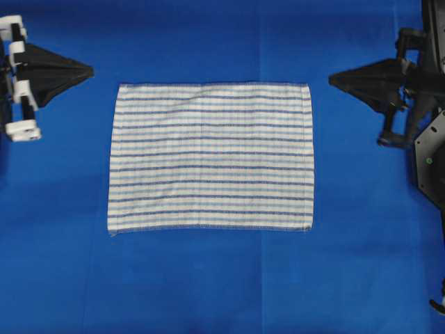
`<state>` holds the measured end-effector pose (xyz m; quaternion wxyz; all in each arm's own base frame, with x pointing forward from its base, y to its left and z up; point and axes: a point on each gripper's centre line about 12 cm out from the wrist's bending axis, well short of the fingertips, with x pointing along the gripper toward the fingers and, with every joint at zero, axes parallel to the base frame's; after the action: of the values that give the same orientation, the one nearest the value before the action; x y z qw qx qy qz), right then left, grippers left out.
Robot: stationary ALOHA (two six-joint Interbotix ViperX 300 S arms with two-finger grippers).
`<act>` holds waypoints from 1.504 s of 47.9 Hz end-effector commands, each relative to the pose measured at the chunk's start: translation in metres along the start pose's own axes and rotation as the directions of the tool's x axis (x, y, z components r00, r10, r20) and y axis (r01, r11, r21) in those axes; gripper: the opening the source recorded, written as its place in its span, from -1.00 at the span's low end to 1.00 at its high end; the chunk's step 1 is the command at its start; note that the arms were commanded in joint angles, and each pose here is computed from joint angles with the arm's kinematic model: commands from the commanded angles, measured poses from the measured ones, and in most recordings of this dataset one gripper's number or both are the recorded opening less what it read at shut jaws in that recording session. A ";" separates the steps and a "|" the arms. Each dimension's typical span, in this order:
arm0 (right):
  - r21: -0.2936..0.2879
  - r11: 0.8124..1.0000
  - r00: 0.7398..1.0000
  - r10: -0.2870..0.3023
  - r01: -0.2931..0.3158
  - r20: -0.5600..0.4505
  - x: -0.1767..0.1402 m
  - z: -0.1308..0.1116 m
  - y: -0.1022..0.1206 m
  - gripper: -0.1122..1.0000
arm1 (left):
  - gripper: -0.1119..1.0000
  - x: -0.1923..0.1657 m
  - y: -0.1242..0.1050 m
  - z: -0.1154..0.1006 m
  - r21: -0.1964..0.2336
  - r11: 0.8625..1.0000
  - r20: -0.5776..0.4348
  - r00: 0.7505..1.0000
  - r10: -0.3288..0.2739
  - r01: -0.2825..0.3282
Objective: Fold the blue towel.
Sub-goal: 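Move both grippers to the towel's top left and right corners, then close both grippers on the towel's top corners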
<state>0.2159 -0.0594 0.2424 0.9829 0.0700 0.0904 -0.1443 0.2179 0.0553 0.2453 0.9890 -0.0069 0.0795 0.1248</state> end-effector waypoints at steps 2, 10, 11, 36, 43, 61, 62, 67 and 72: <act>0.028 0.998 0.996 -0.063 0.065 -0.060 0.012 -0.013 -0.014 -0.69 | -0.79 0.011 0.009 -0.014 -0.007 0.999 -0.066 0.997 0.039 -0.040; 0.050 0.987 0.976 -0.142 0.152 -0.166 0.028 -0.044 -0.034 -0.17 | -0.48 0.023 0.021 -0.043 -0.025 0.996 -0.190 0.978 0.082 -0.088; 0.050 0.986 0.973 -0.148 0.160 -0.177 0.030 -0.047 -0.036 -0.07 | -0.41 0.025 0.022 -0.047 -0.027 0.995 -0.205 0.975 0.086 -0.093; 0.079 0.949 0.903 -0.263 0.306 -0.341 0.063 -0.121 -0.063 0.52 | 0.63 0.059 0.043 -0.127 -0.037 0.985 -0.430 0.892 0.139 -0.171; 0.078 0.940 0.883 -0.282 0.333 -0.376 0.067 -0.136 -0.067 0.51 | 0.62 0.067 0.044 -0.142 -0.035 0.985 -0.467 0.874 0.135 -0.171; 0.072 0.936 0.873 -0.290 0.343 -0.391 0.071 -0.145 -0.069 0.35 | 0.36 0.075 0.047 -0.156 -0.049 0.981 -0.507 0.851 0.137 -0.187; 0.072 0.936 0.873 -0.290 0.343 -0.391 0.072 -0.145 -0.069 0.31 | 0.30 0.074 0.046 -0.157 -0.049 0.981 -0.510 0.849 0.136 -0.187; 0.068 0.940 0.875 -0.283 0.335 -0.393 0.073 -0.145 -0.067 0.00 | -0.04 0.073 0.046 -0.159 -0.049 0.981 -0.521 0.843 0.135 -0.187; 0.064 0.945 0.877 -0.271 0.321 -0.396 0.073 -0.146 -0.063 -0.36 | -0.46 0.069 0.045 -0.162 -0.048 0.981 -0.537 0.834 0.131 -0.186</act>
<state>0.2384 -0.1161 0.0749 0.9014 0.1487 0.2886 -0.2866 0.2486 0.1102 0.0730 0.9128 -0.0819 0.3454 0.2018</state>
